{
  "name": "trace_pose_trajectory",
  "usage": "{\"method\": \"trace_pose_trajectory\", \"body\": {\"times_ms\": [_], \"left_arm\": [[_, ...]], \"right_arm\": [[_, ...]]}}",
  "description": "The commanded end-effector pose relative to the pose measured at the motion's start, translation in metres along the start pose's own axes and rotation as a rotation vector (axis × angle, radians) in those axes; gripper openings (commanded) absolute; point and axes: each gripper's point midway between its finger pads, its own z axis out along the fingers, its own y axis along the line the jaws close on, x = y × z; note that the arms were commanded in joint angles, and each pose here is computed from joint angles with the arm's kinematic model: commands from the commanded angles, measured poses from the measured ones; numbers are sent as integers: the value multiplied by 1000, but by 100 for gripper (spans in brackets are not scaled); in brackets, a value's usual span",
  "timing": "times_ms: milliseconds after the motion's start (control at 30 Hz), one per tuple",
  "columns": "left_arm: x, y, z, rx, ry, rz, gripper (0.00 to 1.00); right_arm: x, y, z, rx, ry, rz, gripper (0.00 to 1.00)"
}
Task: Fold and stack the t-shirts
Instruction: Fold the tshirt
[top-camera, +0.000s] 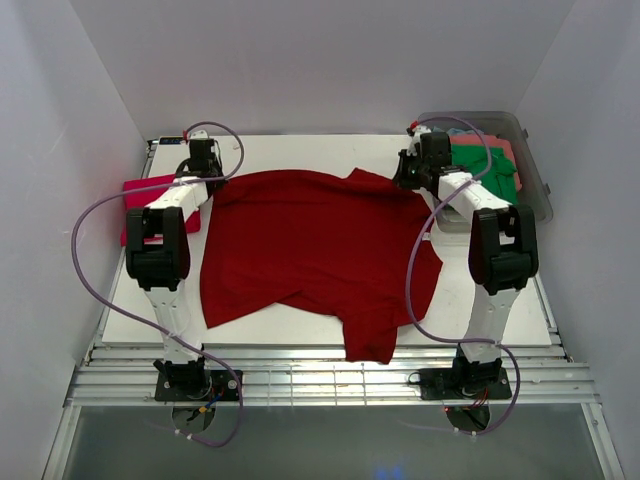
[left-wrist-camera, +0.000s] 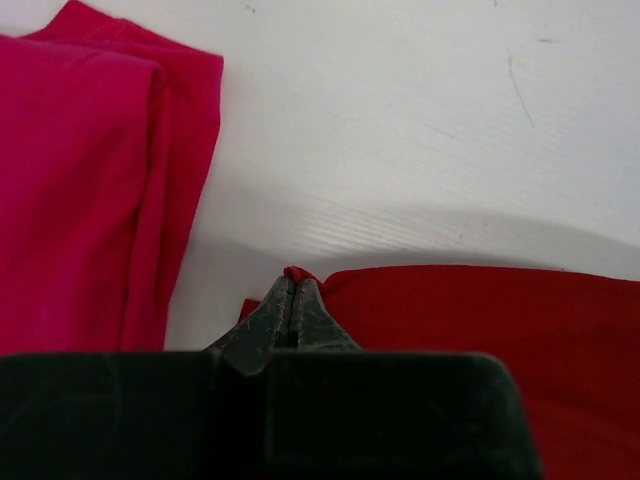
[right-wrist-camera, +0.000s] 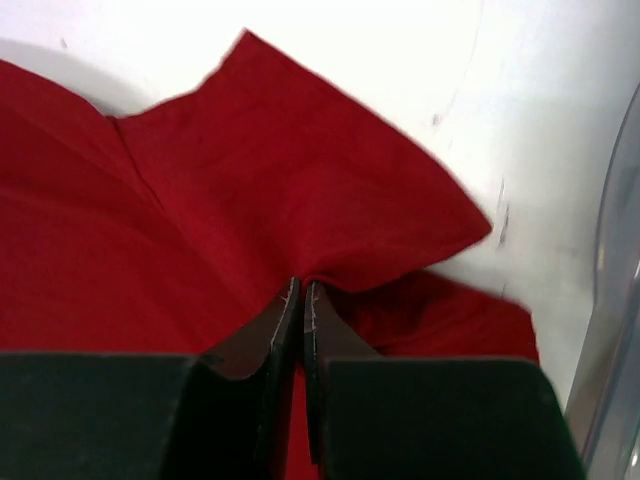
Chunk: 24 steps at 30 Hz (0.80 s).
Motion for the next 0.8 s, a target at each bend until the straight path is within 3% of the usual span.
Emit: {"method": "trace_pose_trajectory", "body": {"times_ms": [0, 233, 767], "left_arm": [[-4, 10, -24, -19, -13, 3, 0], [34, 28, -44, -50, 56, 25, 0], [55, 57, -86, -131, 90, 54, 0]], "right_arm": [[6, 12, -24, -24, -1, -8, 8], [47, 17, -63, -16, 51, 1, 8], [111, 28, -121, -9, 120, 2, 8]]}}
